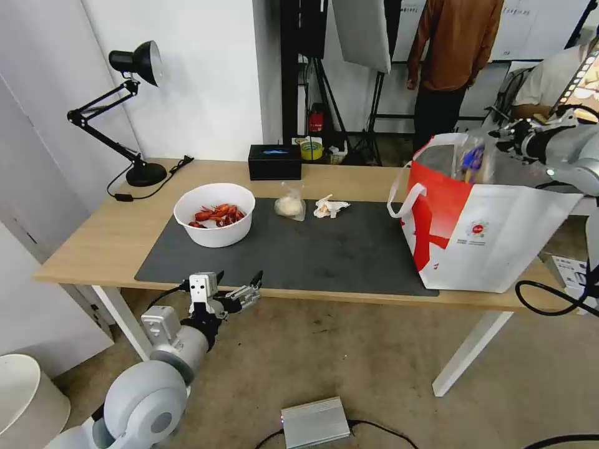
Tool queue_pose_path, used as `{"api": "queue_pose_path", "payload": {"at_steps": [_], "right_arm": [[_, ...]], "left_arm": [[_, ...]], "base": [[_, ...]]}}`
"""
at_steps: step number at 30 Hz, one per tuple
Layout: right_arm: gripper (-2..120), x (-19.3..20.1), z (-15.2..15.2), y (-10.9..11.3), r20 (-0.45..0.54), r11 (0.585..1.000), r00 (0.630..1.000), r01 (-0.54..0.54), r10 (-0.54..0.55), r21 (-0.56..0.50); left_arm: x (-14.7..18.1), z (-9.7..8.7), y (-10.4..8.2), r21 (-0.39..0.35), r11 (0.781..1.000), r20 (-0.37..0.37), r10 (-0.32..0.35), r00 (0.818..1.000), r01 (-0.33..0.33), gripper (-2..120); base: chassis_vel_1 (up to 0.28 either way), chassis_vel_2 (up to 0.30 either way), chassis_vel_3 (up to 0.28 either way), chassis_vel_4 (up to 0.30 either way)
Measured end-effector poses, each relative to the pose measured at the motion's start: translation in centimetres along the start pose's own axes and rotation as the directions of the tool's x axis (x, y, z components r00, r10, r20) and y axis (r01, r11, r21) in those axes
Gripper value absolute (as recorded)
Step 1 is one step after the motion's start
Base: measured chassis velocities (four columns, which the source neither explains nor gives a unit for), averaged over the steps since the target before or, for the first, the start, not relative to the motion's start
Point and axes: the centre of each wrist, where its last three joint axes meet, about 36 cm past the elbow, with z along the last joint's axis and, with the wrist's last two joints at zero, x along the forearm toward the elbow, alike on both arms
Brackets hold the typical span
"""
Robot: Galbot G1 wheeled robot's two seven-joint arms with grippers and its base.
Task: Pick up the trash from the table and place it into the takeout bag.
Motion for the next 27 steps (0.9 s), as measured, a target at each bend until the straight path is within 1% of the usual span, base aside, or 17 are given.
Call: {"api": "queue_pose_path", "payload": {"at_steps": [2, 4, 6, 7, 10, 11, 12, 15, 19, 27], "right_arm": [[47, 0.0, 0.0, 0.0, 0.000, 1.000, 1.000, 0.000, 0.000, 0.001], [59, 0.2, 0.1, 0.2, 0.001, 1.000, 1.000, 0.003, -0.003, 0.004], [67, 0.3, 0.1, 0.2, 0.001, 1.000, 1.000, 0.007, -0.007, 0.006], [67, 0.3, 0.1, 0.2, 0.001, 1.000, 1.000, 0.007, -0.007, 0.006], [83, 0.6, 0.2, 0.5, 0.002, 1.000, 1.000, 0.015, -0.015, 0.011], [86, 0.7, 0.2, 0.5, 0.003, 1.000, 1.000, 0.017, -0.017, 0.012], [86, 0.7, 0.2, 0.5, 0.003, 1.000, 1.000, 0.017, -0.017, 0.012], [97, 1.0, 0.2, 0.7, -0.001, 1.000, 1.000, 0.027, -0.027, 0.013], [100, 1.2, 0.4, 0.6, -0.006, 1.000, 1.000, 0.029, -0.029, 0.011], [100, 2.0, 1.1, 0.6, -0.009, 0.999, 0.999, 0.042, -0.042, 0.023]], "left_arm": [[0.0, 0.0, 0.0, 0.000, 1.000, 0.000, 0.000, 1.000, 0.000, 100], [0.0, 0.0, 0.0, 0.001, 1.000, 0.001, 0.000, 1.000, 0.000, 100], [0.0, 0.0, 0.0, 0.002, 1.000, 0.001, 0.000, 1.000, 0.000, 100], [0.0, 0.0, 0.0, 0.002, 1.000, 0.001, 0.000, 1.000, 0.000, 100], [0.0, 0.0, 0.0, 0.002, 1.000, 0.003, -0.001, 1.000, 0.001, 100], [0.0, 0.0, 0.0, 0.002, 1.000, 0.004, -0.001, 1.000, 0.001, 100], [0.0, 0.0, 0.0, 0.002, 1.000, 0.004, -0.001, 1.000, 0.001, 100], [0.0, -0.1, 0.0, 0.001, 1.000, 0.007, -0.002, 1.000, 0.002, 100], [0.0, -0.1, 0.0, 0.003, 1.000, 0.009, -0.001, 1.000, 0.001, 100], [0.0, -0.1, -0.1, 0.005, 1.000, 0.009, -0.001, 1.000, 0.001, 100]], "base": [[0.000, 0.000, 0.000, 0.000], [0.000, 0.000, 0.000, 0.000], [0.000, 0.000, 0.000, 0.000], [0.000, 0.000, 0.000, 0.000], [0.000, 0.000, 0.000, 0.000], [0.000, 0.000, 0.000, 0.000], [0.000, 0.000, 0.000, 0.000], [0.000, 0.000, 0.000, 0.000], [0.000, 0.000, 0.000, 0.000], [0.000, 0.000, 0.000, 0.000]]}}
